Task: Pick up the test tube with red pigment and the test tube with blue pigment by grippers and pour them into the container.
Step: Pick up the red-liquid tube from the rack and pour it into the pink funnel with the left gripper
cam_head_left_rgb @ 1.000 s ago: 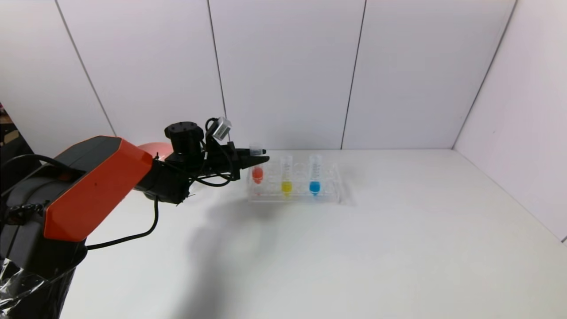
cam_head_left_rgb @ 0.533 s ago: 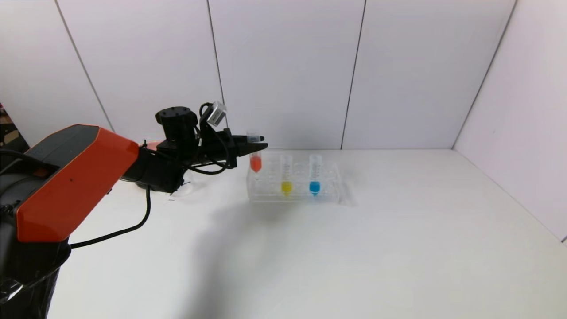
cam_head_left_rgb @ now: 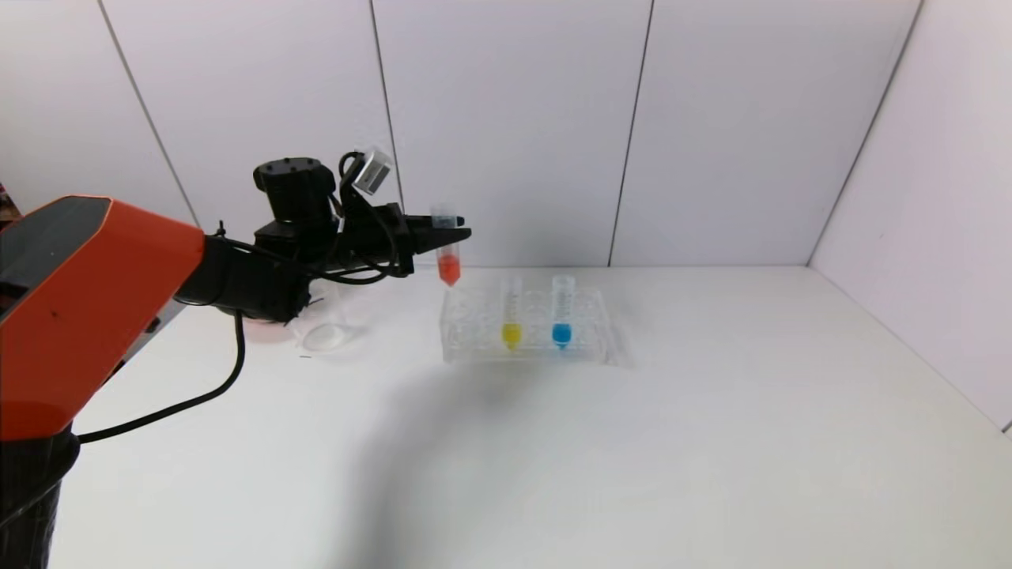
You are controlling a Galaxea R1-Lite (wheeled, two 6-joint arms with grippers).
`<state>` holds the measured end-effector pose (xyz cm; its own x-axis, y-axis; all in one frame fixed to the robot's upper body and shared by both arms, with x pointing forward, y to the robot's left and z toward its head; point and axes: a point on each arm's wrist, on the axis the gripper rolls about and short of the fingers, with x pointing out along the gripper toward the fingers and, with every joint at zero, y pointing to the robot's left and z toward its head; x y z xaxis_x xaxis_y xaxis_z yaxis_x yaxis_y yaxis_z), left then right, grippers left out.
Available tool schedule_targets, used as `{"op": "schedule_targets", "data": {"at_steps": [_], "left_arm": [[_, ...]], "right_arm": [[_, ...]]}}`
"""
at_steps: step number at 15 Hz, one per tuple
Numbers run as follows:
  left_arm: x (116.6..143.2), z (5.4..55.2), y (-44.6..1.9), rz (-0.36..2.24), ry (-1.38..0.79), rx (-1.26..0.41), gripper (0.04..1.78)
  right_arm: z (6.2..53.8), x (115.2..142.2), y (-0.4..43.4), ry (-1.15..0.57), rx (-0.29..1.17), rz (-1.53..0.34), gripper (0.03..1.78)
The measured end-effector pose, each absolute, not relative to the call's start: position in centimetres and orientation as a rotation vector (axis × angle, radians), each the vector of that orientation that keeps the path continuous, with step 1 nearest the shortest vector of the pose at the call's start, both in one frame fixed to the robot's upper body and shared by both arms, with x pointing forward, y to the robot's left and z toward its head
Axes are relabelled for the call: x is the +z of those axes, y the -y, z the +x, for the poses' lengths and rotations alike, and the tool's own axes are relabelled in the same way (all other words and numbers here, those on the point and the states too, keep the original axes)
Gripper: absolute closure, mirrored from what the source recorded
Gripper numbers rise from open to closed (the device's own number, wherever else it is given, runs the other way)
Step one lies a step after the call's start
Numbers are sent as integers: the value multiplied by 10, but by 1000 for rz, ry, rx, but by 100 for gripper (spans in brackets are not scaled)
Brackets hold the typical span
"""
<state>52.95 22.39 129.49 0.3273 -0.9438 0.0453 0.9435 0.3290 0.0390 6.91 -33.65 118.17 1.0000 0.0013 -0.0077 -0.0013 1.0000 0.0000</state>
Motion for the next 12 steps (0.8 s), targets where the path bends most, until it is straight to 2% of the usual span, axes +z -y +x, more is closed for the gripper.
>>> {"op": "schedule_targets", "data": {"at_steps": [3, 12], "left_arm": [[1310, 515, -228, -3, 42, -1169, 135], [1341, 477, -239, 23, -7, -782, 135]], "right_arm": [[69, 1182, 337, -8, 1, 0, 4], [69, 1182, 337, -8, 1, 0, 4]]}}
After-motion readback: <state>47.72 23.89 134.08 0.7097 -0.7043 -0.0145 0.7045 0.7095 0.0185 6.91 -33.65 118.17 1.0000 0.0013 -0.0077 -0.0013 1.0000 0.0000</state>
